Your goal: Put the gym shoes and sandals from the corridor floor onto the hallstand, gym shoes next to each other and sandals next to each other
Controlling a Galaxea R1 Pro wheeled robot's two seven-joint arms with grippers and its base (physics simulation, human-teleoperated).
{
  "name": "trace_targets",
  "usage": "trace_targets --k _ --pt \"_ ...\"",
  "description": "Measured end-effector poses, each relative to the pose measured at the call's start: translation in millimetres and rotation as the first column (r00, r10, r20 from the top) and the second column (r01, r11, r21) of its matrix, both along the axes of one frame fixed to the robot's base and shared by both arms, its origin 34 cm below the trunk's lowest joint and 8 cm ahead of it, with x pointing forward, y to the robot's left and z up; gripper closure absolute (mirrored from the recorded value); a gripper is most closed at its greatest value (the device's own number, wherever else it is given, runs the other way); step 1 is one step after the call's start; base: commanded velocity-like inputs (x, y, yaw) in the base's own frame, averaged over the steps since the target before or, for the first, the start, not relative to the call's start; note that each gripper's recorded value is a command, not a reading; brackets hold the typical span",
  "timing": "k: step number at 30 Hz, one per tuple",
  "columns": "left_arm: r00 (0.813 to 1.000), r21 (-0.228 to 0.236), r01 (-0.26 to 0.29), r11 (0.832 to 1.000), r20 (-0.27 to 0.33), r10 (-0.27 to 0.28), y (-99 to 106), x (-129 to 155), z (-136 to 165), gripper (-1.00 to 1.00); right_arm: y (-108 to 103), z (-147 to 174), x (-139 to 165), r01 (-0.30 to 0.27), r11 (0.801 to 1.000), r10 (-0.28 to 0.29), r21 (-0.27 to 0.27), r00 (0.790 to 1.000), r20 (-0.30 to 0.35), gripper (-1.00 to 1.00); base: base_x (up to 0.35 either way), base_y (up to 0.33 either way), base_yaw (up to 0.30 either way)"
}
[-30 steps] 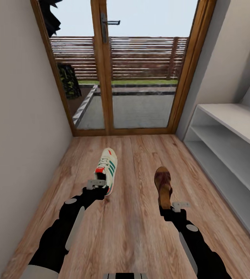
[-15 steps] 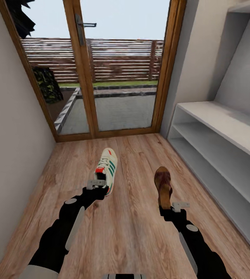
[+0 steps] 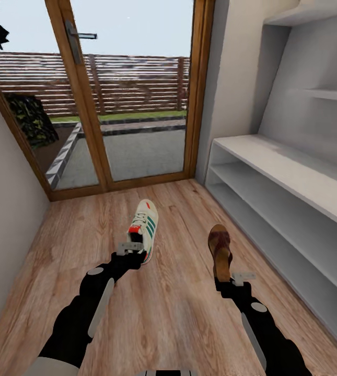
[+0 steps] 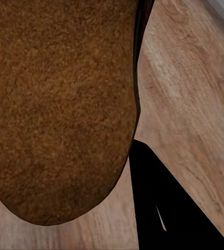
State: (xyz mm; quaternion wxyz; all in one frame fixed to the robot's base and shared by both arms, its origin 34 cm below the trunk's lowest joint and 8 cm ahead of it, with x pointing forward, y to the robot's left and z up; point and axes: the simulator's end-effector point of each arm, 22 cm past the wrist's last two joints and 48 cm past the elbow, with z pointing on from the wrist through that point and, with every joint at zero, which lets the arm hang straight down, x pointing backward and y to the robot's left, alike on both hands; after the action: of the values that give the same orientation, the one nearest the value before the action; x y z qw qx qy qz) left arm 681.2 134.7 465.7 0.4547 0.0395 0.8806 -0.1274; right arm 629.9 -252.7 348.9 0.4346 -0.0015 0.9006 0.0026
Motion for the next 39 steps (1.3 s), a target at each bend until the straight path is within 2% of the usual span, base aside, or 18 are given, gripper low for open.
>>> trace_targets --k 15,25,39 --pt "1.000 0.000 0.000 1.000 0.001 0.000 0.0 0.0 0.9 1.00 -0.7 0.8 0.2 0.002 1.000 -0.002 -0.001 1.000 0.002 1.00 0.223 0.208 -0.052" --pt "1.000 0.000 0.000 1.000 0.005 0.000 -0.1 0.2 3.1 1.00 -0.9 3.0 0.9 0.002 1.000 -0.002 -0.001 1.000 0.006 1.00 0.188 0.164 -0.274" --pt "1.000 0.000 0.000 1.000 0.013 0.000 0.0 0.8 7.7 1.00 -0.8 6.7 2.1 0.002 1.000 -0.002 0.000 1.000 0.012 1.00 0.011 0.012 -0.289"
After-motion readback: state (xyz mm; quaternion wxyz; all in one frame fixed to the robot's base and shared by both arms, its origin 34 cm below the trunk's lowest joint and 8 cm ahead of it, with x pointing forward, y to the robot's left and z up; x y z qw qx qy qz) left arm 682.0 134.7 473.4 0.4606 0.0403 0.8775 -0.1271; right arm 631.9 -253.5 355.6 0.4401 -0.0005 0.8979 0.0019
